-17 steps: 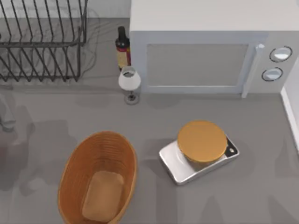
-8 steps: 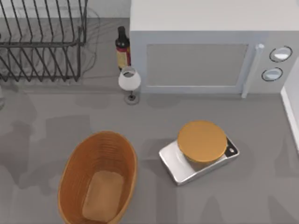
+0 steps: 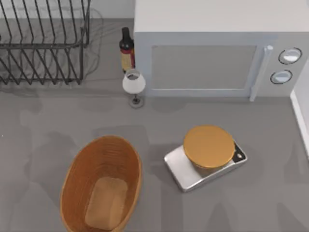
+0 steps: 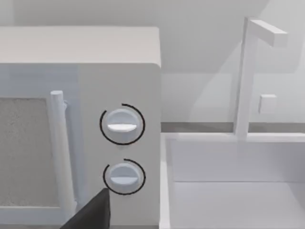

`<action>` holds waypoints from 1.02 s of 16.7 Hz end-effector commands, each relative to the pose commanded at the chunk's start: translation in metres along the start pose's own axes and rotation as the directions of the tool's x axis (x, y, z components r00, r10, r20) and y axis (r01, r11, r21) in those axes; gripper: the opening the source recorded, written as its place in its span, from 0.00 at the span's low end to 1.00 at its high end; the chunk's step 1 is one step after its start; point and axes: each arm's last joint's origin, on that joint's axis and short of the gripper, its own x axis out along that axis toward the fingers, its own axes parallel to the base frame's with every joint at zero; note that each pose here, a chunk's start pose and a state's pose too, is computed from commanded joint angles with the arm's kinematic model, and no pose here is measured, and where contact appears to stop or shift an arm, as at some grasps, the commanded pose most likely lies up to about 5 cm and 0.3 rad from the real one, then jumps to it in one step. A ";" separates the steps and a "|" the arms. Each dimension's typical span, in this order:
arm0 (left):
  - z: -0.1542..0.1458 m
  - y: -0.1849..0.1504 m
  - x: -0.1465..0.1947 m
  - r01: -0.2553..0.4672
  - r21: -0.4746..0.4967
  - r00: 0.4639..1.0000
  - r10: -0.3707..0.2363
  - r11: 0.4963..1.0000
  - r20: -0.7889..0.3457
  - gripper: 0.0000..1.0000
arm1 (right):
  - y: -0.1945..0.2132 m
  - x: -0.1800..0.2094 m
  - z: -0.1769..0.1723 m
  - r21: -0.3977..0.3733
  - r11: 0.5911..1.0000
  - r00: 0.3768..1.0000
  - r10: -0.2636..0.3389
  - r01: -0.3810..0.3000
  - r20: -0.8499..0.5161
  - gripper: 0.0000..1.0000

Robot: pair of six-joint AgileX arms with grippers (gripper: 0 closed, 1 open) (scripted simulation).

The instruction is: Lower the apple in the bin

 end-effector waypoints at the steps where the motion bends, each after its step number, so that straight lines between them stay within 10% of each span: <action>1: 0.000 0.000 0.000 0.000 0.000 1.000 0.000 1.000 0.000 0.00 | 0.000 0.000 0.000 0.000 1.000 1.000 0.000 0.000 0.000 1.00; 9: 0.022 -0.010 0.000 0.005 -0.083 1.000 -0.005 0.997 0.007 0.00 | 0.000 0.000 0.000 0.000 1.000 1.000 0.000 0.000 0.000 1.00; 17: 0.099 -0.075 0.000 0.049 -0.443 0.999 -0.043 0.895 0.022 0.00 | 0.000 0.000 0.000 0.000 1.000 1.000 0.000 0.000 0.000 1.00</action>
